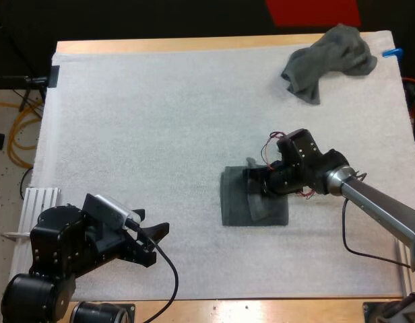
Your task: Pick towel from pile fold and stack
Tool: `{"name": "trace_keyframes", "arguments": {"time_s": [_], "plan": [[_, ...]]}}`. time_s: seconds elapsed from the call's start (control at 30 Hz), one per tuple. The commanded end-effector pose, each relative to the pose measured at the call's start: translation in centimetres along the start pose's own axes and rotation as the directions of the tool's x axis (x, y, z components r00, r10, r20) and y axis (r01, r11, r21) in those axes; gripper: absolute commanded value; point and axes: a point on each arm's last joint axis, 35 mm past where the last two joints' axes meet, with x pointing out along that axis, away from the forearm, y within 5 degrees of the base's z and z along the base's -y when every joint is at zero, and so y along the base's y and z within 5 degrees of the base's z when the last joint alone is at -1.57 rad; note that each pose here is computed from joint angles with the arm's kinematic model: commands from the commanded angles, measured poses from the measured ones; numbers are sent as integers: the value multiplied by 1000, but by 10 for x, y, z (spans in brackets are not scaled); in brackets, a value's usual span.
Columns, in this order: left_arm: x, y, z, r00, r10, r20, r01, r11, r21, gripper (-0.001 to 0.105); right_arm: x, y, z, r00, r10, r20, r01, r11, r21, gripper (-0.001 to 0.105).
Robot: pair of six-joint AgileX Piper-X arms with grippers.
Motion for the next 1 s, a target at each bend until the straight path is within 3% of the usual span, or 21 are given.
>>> {"name": "trace_keyframes", "arguments": {"time_s": [0.0,0.1,0.13,0.2,0.43,0.8,0.97], "plan": [[-1,-1,2,1000,0,15,0,1000,5,59,-2,4,5,999,35,17,-35,999,-19,41],[-1,-1,2,1000,0,15,0,1000,5,59,-5,10,8,992,126,18,-125,991,-52,72],[-1,-1,2,1000,0,15,0,1000,5,59,-6,12,9,989,148,20,-147,987,-69,74],[-1,-1,2,1000,0,15,0,1000,5,59,-11,18,10,980,198,26,-194,975,-104,74],[-1,-1,2,1000,0,15,0,1000,5,59,-25,33,8,979,193,60,-185,975,-126,71],[-1,-1,2,1000,0,15,0,1000,5,59,13,50,-28,999,42,-31,-46,986,-158,71],[-1,-1,2,1000,0,15,0,1000,5,59,37,49,-36,993,65,-101,-76,991,-107,71]]}}
